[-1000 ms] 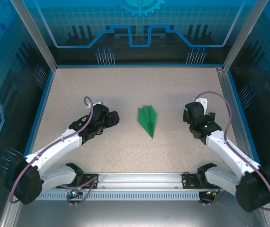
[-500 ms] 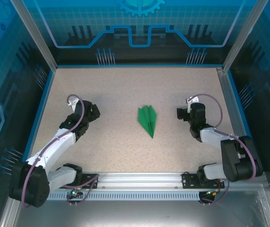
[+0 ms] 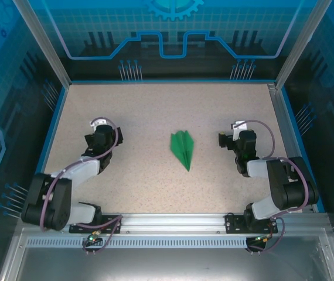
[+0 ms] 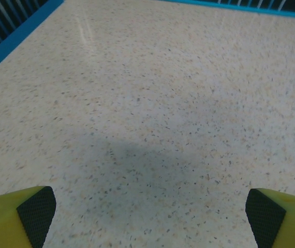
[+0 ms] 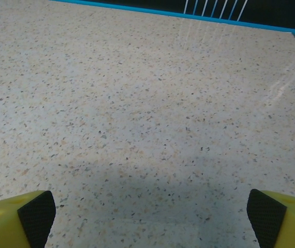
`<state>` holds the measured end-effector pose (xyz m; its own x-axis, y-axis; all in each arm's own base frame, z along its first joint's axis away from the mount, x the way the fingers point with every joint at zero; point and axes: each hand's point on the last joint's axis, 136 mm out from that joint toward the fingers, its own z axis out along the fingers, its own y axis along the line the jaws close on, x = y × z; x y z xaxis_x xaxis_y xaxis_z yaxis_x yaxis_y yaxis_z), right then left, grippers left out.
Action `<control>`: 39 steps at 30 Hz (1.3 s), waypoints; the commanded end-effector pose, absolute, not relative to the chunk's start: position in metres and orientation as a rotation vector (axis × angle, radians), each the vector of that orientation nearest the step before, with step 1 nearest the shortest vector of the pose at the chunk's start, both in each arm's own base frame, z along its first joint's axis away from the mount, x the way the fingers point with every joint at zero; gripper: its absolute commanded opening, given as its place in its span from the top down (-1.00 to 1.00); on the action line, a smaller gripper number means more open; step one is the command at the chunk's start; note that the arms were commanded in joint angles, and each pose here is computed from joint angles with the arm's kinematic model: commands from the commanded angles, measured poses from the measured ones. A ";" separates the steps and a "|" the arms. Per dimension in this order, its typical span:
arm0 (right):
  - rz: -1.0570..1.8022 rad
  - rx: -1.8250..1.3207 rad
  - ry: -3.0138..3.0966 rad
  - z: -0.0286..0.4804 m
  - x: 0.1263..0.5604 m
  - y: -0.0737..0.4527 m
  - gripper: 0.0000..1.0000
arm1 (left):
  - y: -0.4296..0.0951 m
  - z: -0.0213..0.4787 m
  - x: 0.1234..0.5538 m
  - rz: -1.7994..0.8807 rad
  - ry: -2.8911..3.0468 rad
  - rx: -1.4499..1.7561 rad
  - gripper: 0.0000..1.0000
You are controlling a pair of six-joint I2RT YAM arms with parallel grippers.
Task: Fold a paper plane with a square sheet of paper (pick it up from the middle)
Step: Reset both arms
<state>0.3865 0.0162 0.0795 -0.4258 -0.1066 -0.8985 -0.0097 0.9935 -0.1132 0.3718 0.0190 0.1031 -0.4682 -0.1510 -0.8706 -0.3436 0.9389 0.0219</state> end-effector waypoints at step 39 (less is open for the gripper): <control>-0.107 -0.039 1.951 0.095 0.395 0.013 -0.99 | -0.007 0.090 0.397 -0.077 1.968 -0.069 -0.97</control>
<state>0.3875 0.0155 0.0819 -0.4165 -0.1018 -0.9034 -0.0024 0.9938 -0.1109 0.3896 -0.0056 0.0805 -0.4083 -0.0952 -0.9079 -0.0398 0.9955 -0.0865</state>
